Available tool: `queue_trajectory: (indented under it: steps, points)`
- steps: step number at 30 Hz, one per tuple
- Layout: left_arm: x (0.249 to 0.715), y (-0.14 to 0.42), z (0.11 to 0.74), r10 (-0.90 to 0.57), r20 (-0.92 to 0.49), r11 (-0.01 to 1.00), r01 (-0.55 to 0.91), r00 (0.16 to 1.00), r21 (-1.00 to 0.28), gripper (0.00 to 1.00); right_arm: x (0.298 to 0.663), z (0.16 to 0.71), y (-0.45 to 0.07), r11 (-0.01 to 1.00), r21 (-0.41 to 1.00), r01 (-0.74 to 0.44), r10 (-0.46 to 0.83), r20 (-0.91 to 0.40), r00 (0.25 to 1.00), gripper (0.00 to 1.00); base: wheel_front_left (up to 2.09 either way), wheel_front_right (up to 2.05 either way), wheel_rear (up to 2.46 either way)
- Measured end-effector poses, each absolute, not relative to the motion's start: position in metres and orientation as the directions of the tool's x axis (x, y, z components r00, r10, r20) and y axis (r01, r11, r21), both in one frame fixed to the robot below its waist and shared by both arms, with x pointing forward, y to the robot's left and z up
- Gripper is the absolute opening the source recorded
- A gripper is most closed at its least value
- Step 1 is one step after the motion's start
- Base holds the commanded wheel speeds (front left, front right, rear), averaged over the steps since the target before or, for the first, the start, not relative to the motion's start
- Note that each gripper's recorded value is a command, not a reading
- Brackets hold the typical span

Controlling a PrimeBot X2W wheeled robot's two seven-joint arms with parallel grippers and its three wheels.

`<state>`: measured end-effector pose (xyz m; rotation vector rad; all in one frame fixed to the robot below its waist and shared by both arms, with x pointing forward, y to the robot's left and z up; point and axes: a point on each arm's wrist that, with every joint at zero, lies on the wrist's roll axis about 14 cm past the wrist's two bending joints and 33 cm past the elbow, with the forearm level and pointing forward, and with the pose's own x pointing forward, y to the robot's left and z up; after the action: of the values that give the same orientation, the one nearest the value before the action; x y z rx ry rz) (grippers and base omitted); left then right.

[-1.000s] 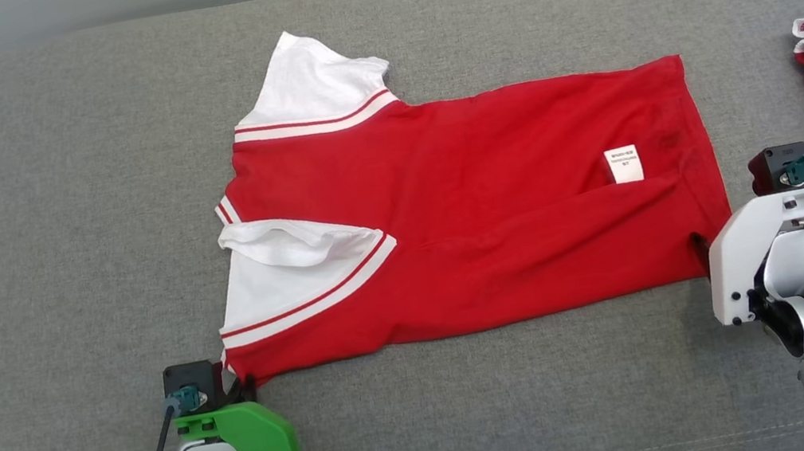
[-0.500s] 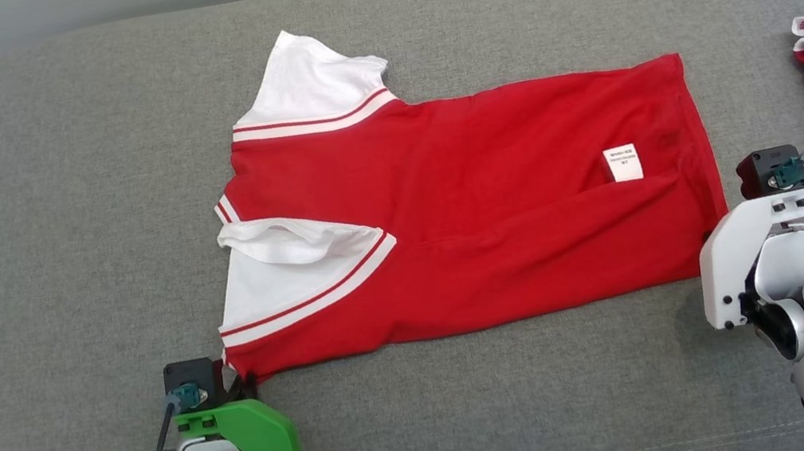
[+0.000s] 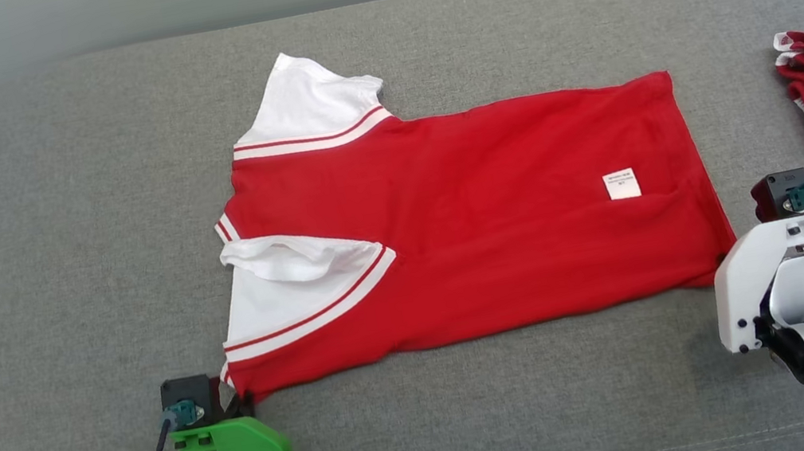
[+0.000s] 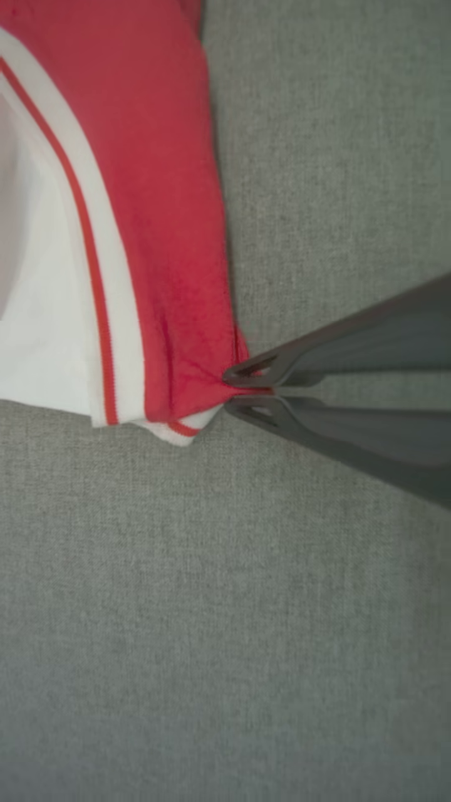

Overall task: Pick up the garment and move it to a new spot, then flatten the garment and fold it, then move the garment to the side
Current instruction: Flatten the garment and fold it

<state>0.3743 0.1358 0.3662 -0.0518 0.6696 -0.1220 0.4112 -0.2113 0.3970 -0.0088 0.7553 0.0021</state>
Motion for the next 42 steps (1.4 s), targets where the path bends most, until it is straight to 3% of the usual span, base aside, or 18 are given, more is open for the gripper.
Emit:
queue_trajectory:
  steps: [12,31,32,33,34,42]
  points:
    - [0.344,0.144,0.367,-0.112,-0.625,0.994,0.077,0.773,-0.084,0.0,0.376,0.399,-0.218,1.0,0.026,0.018,0.004,-0.673,0.739,0.0,0.0,0.0,0.0]
    - [0.284,0.141,0.362,-0.12,-0.661,0.991,0.054,0.74,-0.12,0.0,0.328,0.386,-0.224,1.0,0.016,0.002,0.01,-0.719,0.695,0.0,0.0,0.0,0.0]
    - [0.285,0.141,0.364,-0.12,-0.651,0.991,0.054,0.749,-0.12,0.21,0.326,0.385,-0.223,1.0,0.022,0.006,0.011,-0.722,0.692,0.0,0.0,0.0,0.0]
    - [0.286,0.142,0.365,-0.117,-0.641,0.992,0.054,0.758,-0.118,0.77,0.324,0.383,-0.222,1.0,0.029,0.009,0.015,-0.725,0.689,0.2,0.0,0.0,0.0]
    - [0.286,0.143,0.365,-0.114,-0.635,0.992,0.051,0.764,-0.117,1.0,0.322,0.382,-0.221,0.999,0.036,0.013,0.017,-0.727,0.686,1.0,0.0,0.0,0.0]
    - [0.294,0.149,0.376,-0.084,-0.562,0.993,0.019,0.823,-0.12,1.0,0.323,0.392,-0.216,0.997,0.072,0.039,0.021,-0.679,0.733,1.0,0.0,0.0,0.0]
